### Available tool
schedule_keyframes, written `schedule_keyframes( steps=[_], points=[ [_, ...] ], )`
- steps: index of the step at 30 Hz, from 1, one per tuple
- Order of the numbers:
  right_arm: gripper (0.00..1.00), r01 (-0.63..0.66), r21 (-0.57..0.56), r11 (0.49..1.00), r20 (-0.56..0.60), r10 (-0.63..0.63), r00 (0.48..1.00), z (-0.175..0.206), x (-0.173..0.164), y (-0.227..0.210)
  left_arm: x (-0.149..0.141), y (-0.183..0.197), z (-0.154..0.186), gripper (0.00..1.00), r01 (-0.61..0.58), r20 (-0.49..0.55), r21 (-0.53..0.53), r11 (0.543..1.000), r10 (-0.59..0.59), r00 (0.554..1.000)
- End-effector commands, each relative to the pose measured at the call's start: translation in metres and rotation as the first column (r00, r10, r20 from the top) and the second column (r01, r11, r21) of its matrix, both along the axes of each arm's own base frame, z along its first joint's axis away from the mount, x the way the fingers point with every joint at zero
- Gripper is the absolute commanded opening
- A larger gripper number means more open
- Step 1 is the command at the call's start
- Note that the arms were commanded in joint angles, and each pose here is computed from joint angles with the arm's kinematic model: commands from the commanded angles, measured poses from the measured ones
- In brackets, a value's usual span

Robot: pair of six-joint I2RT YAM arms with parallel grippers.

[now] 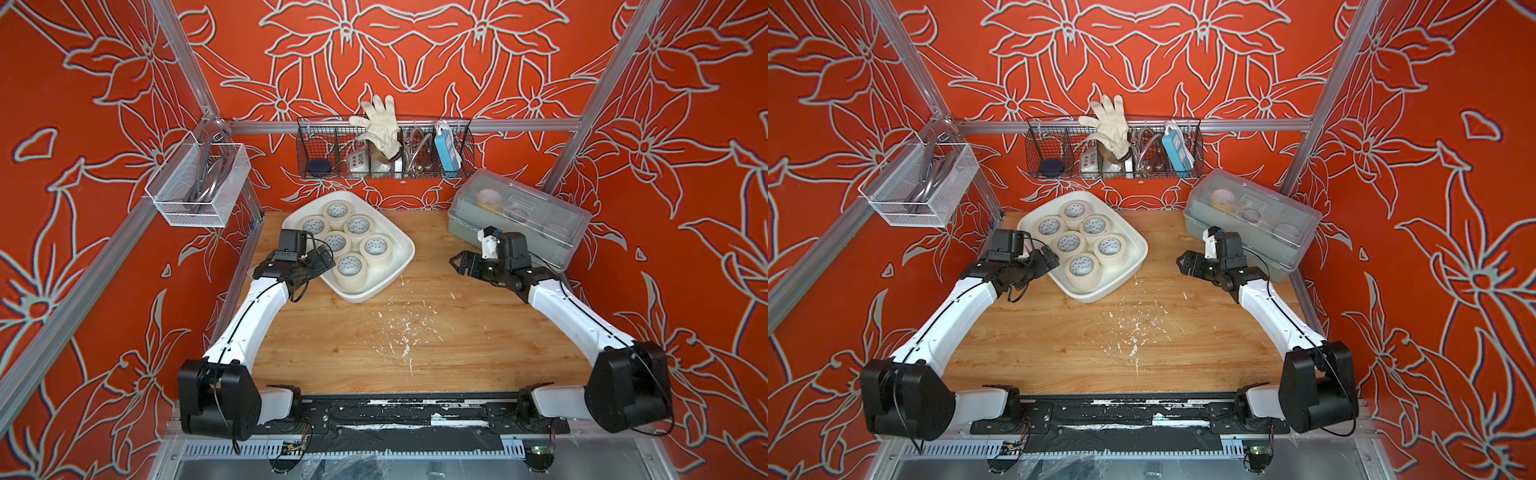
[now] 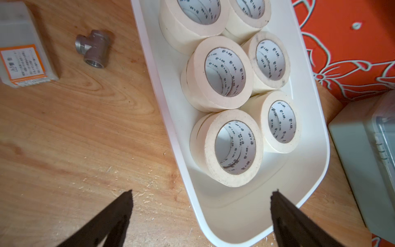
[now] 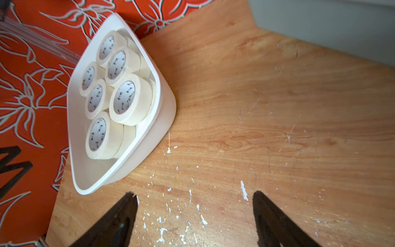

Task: Take out the art tape in the storage box
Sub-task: Move the storage box to the center of the board.

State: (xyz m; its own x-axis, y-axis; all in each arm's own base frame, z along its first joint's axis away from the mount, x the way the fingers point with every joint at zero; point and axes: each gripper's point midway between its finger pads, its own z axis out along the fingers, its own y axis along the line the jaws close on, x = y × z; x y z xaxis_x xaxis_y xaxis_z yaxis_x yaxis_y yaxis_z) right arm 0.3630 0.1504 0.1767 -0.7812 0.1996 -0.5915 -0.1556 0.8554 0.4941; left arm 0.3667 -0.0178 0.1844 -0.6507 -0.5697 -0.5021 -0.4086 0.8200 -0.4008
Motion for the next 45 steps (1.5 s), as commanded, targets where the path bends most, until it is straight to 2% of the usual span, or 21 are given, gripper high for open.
schedule_keyframes(
  steps=[1, 8, 14, 23, 32, 40, 45],
  points=[
    [0.88, -0.017, -0.055, 0.998, 0.027, 0.019, 0.999, 0.010, -0.001, 0.002, -0.002, -0.002, -0.012, 0.98, 0.029, -0.092, -0.015, 0.999, -0.030, 0.995],
    [0.87, -0.004, -0.090, 0.996, 0.037, 0.007, 0.999, 0.005, -0.005, -0.005, 0.017, -0.005, -0.039, 0.97, 0.048, -0.202, -0.037, 0.998, -0.054, 0.978],
    [0.84, 0.046, -0.132, 0.990, 0.100, -0.033, 0.994, 0.013, -0.007, -0.018, 0.030, 0.000, -0.063, 0.89, 0.026, -0.263, -0.043, 0.999, -0.036, 0.964],
    [0.84, 0.027, -0.117, 0.993, 0.068, -0.019, 0.997, 0.002, -0.003, -0.012, 0.034, 0.013, -0.087, 0.76, -0.023, -0.306, 0.005, 1.000, 0.023, 0.952],
    [0.83, 0.011, -0.101, 0.995, 0.051, -0.006, 0.999, -0.005, -0.001, -0.007, 0.037, 0.017, -0.103, 0.42, 0.010, -0.342, 0.035, 0.999, 0.002, 0.940],
    [0.83, -0.003, -0.076, 0.997, 0.073, 0.009, 0.997, -0.007, 0.001, -0.002, 0.029, 0.014, -0.104, 0.01, 0.028, -0.336, 0.019, 0.999, -0.020, 0.942],
    [0.82, -0.026, -0.036, 0.999, 0.056, 0.028, 0.998, -0.014, 0.006, 0.006, 0.020, -0.004, -0.094, 0.00, 0.129, -0.315, -0.027, 0.991, -0.131, 0.940]
  ],
)
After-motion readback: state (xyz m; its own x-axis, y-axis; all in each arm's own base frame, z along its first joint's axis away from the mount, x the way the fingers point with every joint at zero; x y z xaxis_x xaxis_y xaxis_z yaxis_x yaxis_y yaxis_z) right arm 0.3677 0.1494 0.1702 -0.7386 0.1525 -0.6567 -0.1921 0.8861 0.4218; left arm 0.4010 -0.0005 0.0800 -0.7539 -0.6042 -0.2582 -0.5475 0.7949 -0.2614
